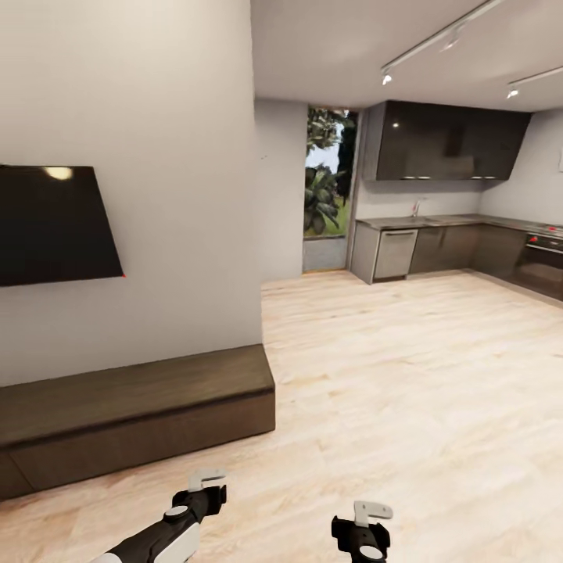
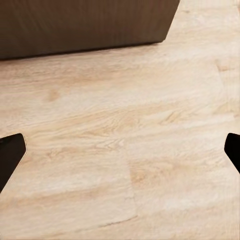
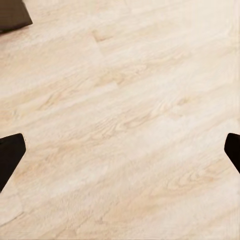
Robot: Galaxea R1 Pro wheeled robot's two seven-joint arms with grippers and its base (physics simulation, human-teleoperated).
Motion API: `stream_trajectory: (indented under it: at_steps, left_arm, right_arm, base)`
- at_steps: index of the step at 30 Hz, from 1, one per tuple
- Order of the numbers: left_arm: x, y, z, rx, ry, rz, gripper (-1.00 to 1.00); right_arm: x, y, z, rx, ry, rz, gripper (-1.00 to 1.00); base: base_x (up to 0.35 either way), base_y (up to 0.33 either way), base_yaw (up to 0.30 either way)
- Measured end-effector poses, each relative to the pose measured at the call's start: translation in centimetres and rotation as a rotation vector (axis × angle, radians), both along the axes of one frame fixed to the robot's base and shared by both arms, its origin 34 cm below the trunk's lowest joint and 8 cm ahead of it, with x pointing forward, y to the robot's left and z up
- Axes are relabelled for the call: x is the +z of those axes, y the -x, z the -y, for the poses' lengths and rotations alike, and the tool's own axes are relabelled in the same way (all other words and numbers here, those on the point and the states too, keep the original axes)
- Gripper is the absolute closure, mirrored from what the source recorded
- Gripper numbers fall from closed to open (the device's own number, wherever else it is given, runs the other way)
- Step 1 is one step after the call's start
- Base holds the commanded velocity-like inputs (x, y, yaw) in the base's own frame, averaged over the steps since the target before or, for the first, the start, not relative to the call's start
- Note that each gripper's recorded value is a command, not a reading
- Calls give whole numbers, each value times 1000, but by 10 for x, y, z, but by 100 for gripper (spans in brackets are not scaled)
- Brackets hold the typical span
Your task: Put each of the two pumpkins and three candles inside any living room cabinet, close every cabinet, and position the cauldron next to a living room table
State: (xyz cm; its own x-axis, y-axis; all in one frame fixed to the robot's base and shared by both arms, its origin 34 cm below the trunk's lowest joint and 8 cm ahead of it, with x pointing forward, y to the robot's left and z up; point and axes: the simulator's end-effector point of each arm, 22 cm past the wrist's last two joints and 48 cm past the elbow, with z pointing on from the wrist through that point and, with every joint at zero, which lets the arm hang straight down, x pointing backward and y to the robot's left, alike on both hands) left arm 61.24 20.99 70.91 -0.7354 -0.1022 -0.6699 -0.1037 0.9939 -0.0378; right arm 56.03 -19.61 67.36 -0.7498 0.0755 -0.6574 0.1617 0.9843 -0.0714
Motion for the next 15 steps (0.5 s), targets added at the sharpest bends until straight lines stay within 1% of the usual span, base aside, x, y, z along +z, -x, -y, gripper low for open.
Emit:
stream_trajectory:
  at_steps: [2, 5, 15]
  left_arm:
    - [0, 0, 0, 0, 0, 0, -100]
    - [0, 0, 0, 0, 1, 0, -100]
    - [0, 0, 1, -1, 1, -1, -100]
  right_arm:
    - [0, 0, 0, 0, 0, 0, -100]
    - [0, 0, 0, 0, 0, 0, -100]
    - [-1, 0, 1, 0, 3, -2, -100]
  base:
    - [209, -57, 293]
    - [93, -27, 292]
    - [15, -4, 289]
